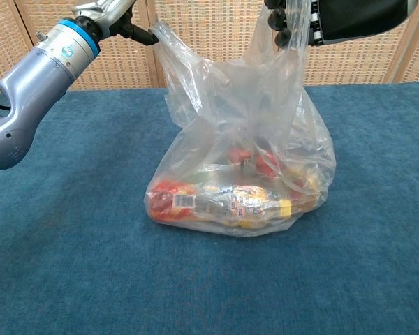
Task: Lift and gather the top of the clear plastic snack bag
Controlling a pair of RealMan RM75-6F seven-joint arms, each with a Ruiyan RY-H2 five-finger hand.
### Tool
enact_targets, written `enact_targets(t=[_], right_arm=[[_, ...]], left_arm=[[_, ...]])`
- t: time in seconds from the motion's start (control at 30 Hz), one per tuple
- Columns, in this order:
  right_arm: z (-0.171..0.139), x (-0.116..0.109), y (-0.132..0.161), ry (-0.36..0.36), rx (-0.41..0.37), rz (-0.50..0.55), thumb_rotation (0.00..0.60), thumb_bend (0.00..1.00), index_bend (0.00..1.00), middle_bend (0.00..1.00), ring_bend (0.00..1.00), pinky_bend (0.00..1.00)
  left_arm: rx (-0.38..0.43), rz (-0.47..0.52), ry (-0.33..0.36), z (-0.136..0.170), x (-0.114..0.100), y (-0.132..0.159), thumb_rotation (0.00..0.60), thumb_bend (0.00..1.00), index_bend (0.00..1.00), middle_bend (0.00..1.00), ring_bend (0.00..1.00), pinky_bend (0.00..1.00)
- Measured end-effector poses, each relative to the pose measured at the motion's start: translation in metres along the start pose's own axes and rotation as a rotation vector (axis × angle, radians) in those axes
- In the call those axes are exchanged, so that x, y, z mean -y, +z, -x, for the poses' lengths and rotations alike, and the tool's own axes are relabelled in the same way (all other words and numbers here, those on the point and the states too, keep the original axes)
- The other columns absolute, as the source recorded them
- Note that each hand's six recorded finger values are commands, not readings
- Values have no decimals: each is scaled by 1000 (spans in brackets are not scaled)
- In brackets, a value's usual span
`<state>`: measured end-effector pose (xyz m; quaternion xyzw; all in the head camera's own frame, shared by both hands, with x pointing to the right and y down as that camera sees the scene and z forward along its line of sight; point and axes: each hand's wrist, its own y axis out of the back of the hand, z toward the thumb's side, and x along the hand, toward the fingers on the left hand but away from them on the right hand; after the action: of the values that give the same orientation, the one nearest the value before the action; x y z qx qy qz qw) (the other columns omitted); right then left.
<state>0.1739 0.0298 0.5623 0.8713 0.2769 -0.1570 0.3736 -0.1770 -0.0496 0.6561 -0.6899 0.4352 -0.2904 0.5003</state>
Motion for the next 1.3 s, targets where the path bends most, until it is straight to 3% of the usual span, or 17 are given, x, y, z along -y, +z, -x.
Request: enact_targets(t=[0.2,0.33,0.57,0.77,1.0,1.3], right_arm=[[0,0,-1,4,-1,2,600,452,574,652,549,518],[0,0,-1,4,0,3,600,451,574,653,549,518],[1,-1,-2,4,2,-2,600,451,574,653,549,519],[1,-2,-4,3,5,1,600,450,574,653,549,518],[2,-2,-2,-8,-10,11,600,466,574,653,546,517],[3,4,8,-53,-78,36,600,481,570,653,526,487]], left_arm=[[-22,4,-25,-1,3,-6,600,475,387,0,0,92],[-35,2,-64,1,11,-8,600,560,433,0,5,105],[-66,32,-4,-1,2,-9,600,686,433,0,8,105],[-52,58,49,-3,-9,-6,600,697,430,0,8,105],[32,68,146,-2,-33,5,600,659,374,0,7,104],[209,61,266,7,-69,26,600,568,237,0,7,100]])
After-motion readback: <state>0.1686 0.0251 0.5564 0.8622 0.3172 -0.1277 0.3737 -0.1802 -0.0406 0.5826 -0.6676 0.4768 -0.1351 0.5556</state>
